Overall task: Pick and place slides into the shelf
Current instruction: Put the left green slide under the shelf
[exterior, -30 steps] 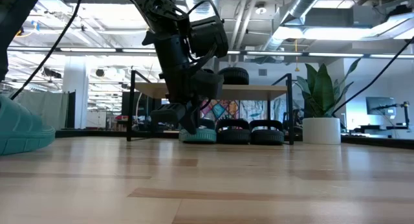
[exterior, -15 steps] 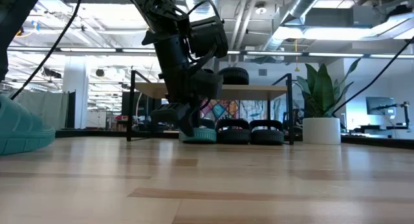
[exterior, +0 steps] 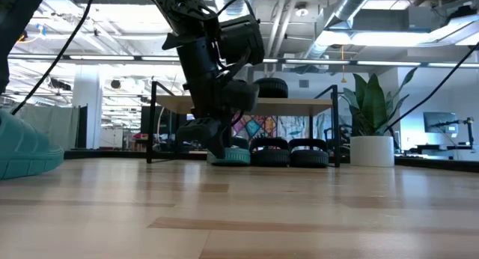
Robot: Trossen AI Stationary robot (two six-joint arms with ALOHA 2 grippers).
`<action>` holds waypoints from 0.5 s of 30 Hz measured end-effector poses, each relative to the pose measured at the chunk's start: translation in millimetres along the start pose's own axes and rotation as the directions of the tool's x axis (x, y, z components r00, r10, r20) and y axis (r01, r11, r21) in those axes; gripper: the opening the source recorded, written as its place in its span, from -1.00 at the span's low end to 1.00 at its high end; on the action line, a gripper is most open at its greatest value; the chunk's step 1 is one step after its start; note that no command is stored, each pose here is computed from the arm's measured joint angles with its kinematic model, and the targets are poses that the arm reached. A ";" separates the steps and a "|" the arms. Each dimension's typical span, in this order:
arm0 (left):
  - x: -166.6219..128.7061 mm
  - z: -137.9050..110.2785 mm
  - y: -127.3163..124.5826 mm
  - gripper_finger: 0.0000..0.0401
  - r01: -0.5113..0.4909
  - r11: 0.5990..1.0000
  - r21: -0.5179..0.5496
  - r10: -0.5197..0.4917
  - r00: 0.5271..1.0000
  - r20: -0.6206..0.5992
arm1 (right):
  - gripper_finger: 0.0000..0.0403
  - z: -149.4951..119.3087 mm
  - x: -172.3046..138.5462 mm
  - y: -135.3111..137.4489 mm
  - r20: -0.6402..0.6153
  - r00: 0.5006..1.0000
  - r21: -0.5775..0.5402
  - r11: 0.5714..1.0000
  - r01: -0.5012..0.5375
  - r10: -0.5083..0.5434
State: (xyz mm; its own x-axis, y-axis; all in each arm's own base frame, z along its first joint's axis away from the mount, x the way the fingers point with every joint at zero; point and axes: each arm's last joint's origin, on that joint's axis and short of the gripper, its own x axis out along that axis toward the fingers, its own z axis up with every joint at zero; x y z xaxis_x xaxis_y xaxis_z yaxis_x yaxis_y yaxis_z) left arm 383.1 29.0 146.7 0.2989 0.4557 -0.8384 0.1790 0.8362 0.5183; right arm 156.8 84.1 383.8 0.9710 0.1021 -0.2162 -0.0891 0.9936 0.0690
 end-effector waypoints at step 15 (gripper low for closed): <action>-32.8 23.4 4.1 -0.13 -0.045 0.995 -0.092 0.047 0.999 0.016 | -0.52 0.0 0.0 0.0 0.000 1.000 -0.002 1.000 0.000 0.000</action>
State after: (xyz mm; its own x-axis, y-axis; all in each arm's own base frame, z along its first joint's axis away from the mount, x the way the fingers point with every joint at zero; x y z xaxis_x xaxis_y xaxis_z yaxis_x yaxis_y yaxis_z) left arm 396.0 10.4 180.3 0.3220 0.4896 -0.8103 0.0778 0.8393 0.5380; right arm 156.8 84.1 383.8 0.9710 0.1021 -0.2162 -0.0894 0.9937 0.0675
